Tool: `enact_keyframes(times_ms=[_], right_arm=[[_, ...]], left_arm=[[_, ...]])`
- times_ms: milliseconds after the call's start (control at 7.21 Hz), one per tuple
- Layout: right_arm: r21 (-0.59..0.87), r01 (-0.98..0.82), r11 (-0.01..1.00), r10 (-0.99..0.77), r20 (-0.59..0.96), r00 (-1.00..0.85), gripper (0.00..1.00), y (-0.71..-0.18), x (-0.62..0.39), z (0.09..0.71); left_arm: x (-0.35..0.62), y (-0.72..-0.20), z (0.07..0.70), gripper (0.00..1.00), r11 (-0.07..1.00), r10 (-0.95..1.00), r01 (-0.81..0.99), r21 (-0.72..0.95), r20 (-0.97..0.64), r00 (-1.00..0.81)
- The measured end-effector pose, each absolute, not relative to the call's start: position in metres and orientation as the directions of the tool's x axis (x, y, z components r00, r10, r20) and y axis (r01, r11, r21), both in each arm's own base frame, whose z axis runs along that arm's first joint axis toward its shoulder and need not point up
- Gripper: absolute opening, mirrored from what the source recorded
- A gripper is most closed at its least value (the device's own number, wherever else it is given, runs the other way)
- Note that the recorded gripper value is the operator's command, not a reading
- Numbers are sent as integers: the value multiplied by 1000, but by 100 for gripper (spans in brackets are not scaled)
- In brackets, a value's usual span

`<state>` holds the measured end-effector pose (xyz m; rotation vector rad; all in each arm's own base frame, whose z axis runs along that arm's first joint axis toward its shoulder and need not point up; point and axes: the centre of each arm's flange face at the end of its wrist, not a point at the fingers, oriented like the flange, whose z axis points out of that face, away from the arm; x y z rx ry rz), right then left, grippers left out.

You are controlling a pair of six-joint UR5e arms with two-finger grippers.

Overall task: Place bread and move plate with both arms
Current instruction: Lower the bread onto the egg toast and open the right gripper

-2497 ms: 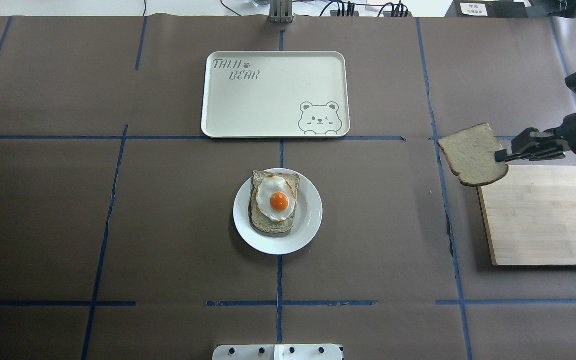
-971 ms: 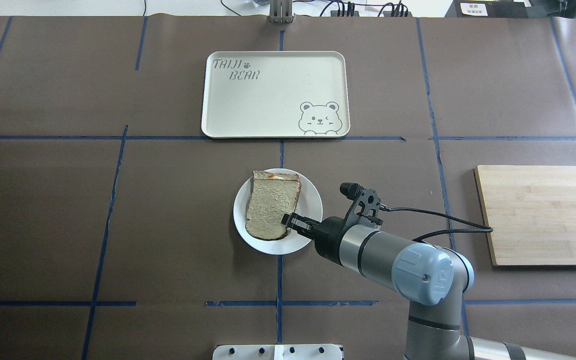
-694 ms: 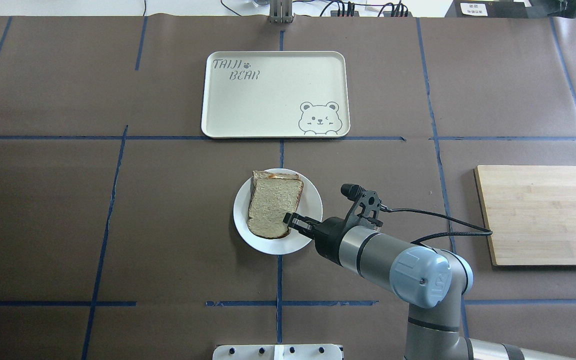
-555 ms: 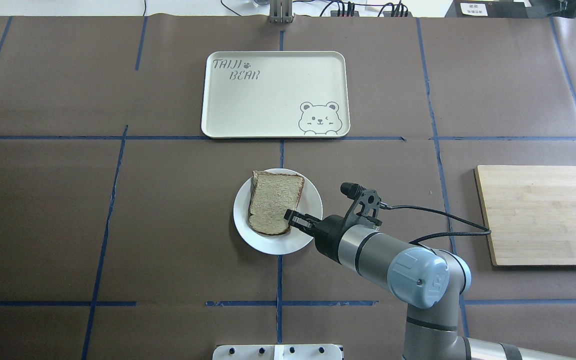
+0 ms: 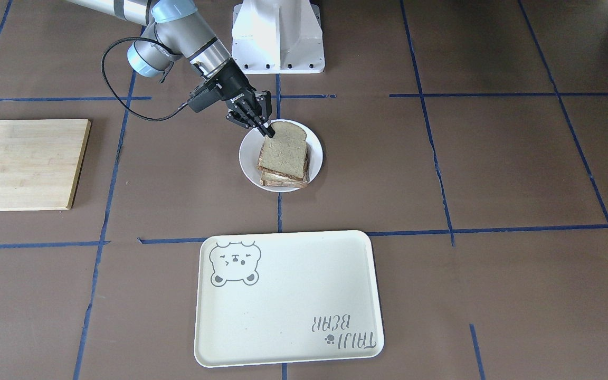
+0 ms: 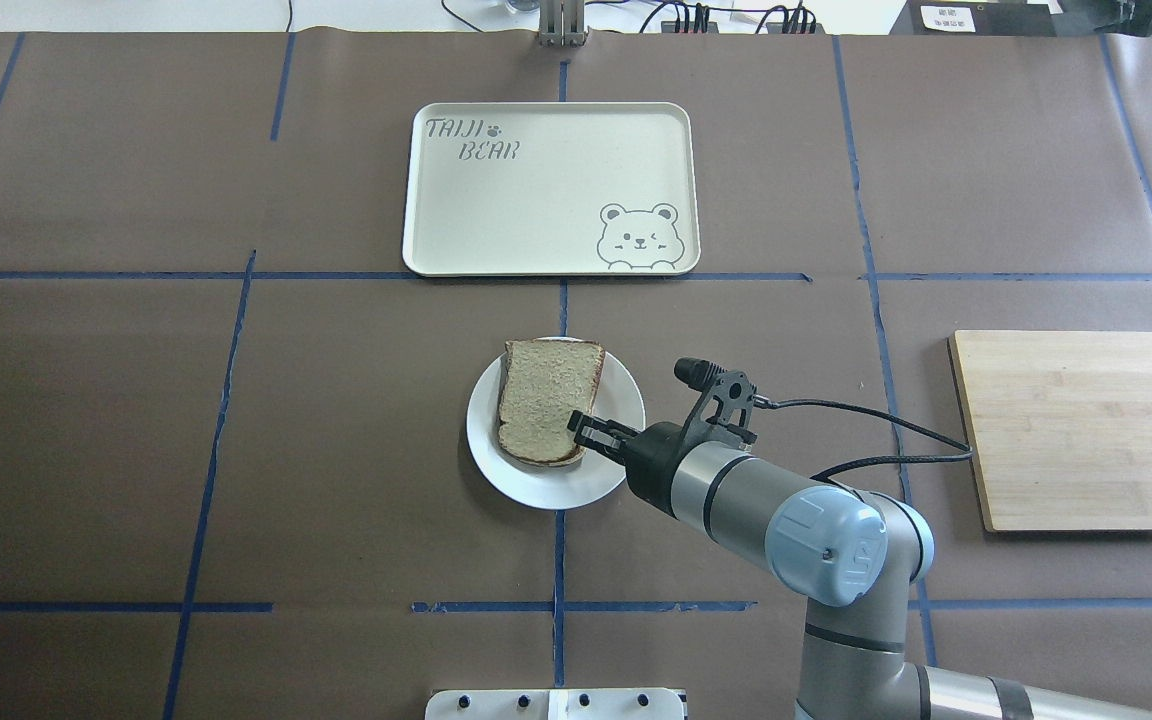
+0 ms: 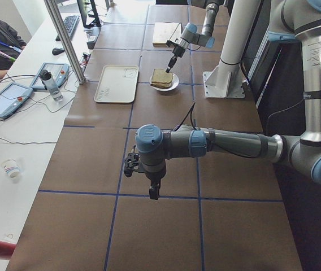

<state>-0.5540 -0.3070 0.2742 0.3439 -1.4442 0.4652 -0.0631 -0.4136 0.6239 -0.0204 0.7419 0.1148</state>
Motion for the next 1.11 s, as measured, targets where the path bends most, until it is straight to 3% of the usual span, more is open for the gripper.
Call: enact_keyframes(times_ms=[139,416,1110], right_arm=[[-50,-500,864,97,993,70,2,-307,-556,277],[-45,-499,865,99,992,81,100,-307,-559,281],[-5,-488,873,110,976,187,100,-331,-560,255]], left_arm=[[-63,-414,624,100,994,97,-111,22,-675,731],[-63,-414,624,100,993,98,-112,23,-675,731],[-63,-415,622,100,993,101,-112,27,-675,731]])
